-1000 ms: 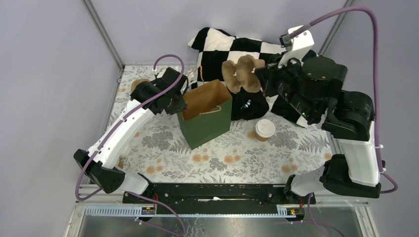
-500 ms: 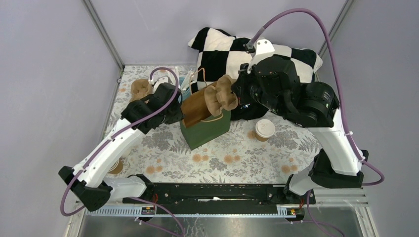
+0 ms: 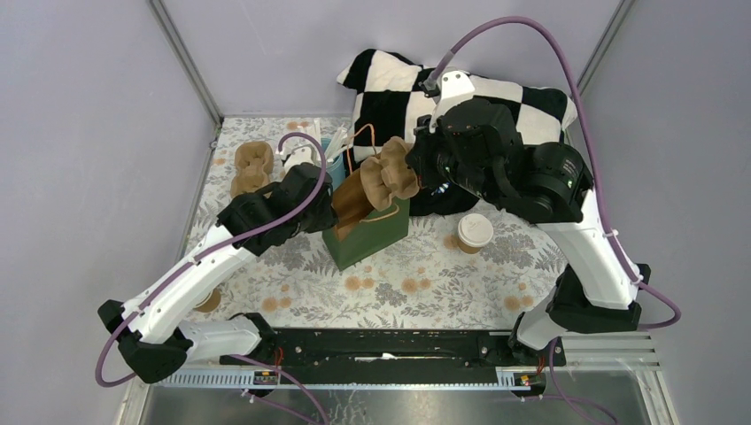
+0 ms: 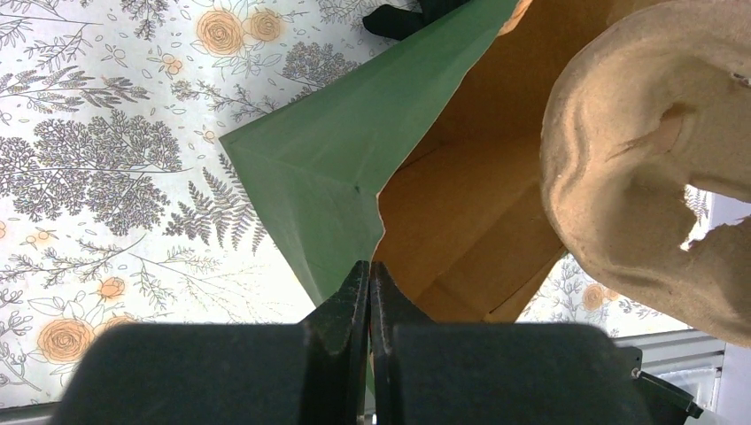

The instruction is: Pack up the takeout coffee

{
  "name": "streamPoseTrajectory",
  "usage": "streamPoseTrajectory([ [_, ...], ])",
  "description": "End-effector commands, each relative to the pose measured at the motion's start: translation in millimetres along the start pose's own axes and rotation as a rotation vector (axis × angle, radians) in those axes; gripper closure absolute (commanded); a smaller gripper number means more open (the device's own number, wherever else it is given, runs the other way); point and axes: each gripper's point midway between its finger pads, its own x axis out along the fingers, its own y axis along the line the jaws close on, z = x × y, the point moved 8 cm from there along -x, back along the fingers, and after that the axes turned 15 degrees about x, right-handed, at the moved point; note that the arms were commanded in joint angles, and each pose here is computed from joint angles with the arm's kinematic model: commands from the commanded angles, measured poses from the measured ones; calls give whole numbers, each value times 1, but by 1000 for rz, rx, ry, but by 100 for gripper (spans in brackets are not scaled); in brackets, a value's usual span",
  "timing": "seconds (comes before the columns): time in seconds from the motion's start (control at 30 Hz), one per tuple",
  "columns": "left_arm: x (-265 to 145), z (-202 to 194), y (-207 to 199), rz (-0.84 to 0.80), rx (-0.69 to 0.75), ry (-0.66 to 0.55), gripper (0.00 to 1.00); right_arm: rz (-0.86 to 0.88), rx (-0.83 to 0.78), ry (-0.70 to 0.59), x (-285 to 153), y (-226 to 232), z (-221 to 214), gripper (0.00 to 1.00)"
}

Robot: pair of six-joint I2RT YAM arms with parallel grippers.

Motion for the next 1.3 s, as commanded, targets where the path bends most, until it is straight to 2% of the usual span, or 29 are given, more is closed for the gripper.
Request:
streamPoseTrajectory([
  [0.0, -5, 9, -2, -10, -33, -73, 98, 23, -55, 15, -2, 0, 1, 100],
  [0.2, -7, 8, 2, 16, -35, -78, 98, 69, 34, -70, -31, -4, 15, 100],
  [0.67, -3, 10, -4, -22, -1, -68, 98, -15, -87, 51, 22, -3, -20, 100],
  [0.9, -1, 8, -6, -24, 2, -62, 98, 43, -15, -13, -4, 4, 6, 100],
  [1.03, 0, 7, -4, -18, -2, -61, 98, 65, 34, -28, -17, -2, 3, 100],
  [1.27, -1, 8, -6, -23, -9, -63, 98, 19, -31, 20, 5, -8, -17, 100],
])
